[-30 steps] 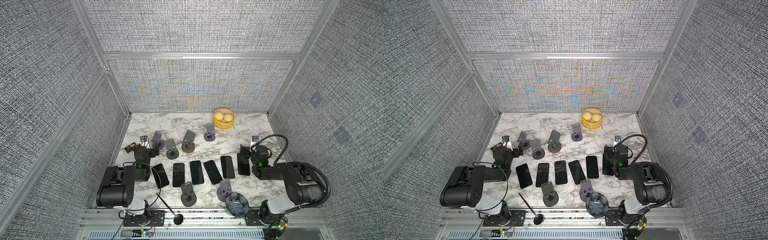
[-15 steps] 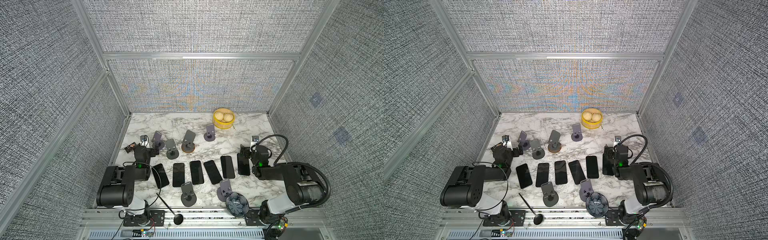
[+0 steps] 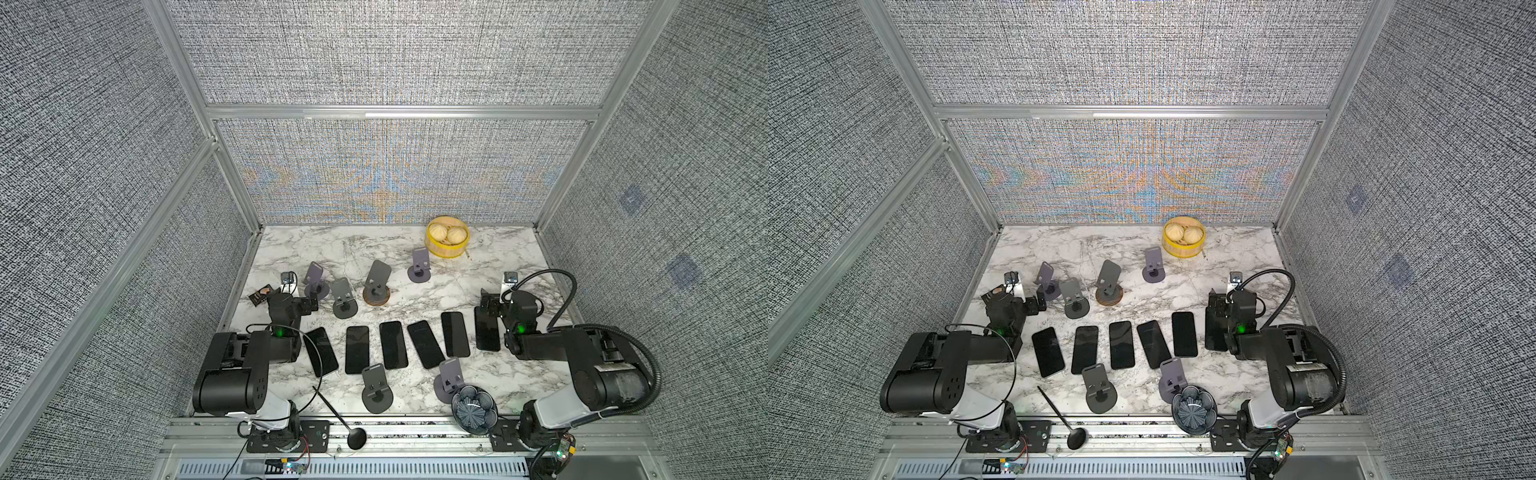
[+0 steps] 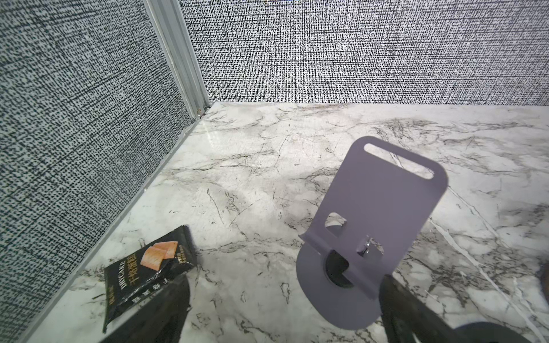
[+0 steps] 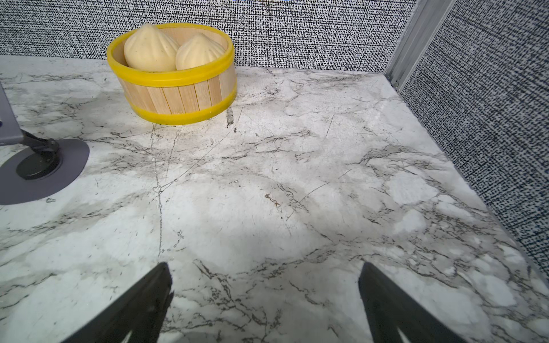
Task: Remove the phone from the phone stand
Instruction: Reset both arms
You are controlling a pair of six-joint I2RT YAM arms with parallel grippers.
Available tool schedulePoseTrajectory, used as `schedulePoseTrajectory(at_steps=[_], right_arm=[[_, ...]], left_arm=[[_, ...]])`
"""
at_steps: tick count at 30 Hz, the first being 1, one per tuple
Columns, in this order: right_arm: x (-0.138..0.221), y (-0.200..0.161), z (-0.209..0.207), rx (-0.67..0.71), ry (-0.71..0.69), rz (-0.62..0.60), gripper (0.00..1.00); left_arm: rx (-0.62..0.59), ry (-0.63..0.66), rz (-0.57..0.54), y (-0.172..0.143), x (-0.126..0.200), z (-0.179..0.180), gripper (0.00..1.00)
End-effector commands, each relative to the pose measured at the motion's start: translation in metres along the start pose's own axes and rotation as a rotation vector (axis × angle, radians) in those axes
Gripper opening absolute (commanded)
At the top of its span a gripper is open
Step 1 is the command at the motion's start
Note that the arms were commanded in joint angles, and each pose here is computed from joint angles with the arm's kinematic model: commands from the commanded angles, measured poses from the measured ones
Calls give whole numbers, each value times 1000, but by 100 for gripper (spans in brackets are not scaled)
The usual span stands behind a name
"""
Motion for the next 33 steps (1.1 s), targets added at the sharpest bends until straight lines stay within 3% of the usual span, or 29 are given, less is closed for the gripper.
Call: schedulePoseTrajectory(at_steps=[1, 6, 9, 13, 19, 33], right_arm=[[1, 5, 0, 5, -4, -27, 99], [1, 5, 0, 7, 0, -35, 99], [15, -1, 10, 52, 96, -96, 99], [20, -2, 1, 17, 25, -130, 99], [3, 6, -7, -15, -99, -48, 99], [3, 5, -7, -15, -97, -53, 99]], left_arm=[[5, -5, -24, 5, 1, 0, 99], [4, 4, -40, 3, 4, 1, 99], [11, 13, -110, 1, 17, 1, 99], [17, 27, -156, -1, 24, 2, 99], [-25, -79, -60, 5, 5, -9, 99], [0, -20, -22, 4, 0, -2, 99]])
Point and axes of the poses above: each gripper's point midway between its finger pads, its own x axis back along the fingers, its own z axis along the line the jaws close on, y = z × x, the point moved 6 cm from there along x, back along the fingers, and after that the axes turned 10 degrees about -x, right-handed, at the moved point
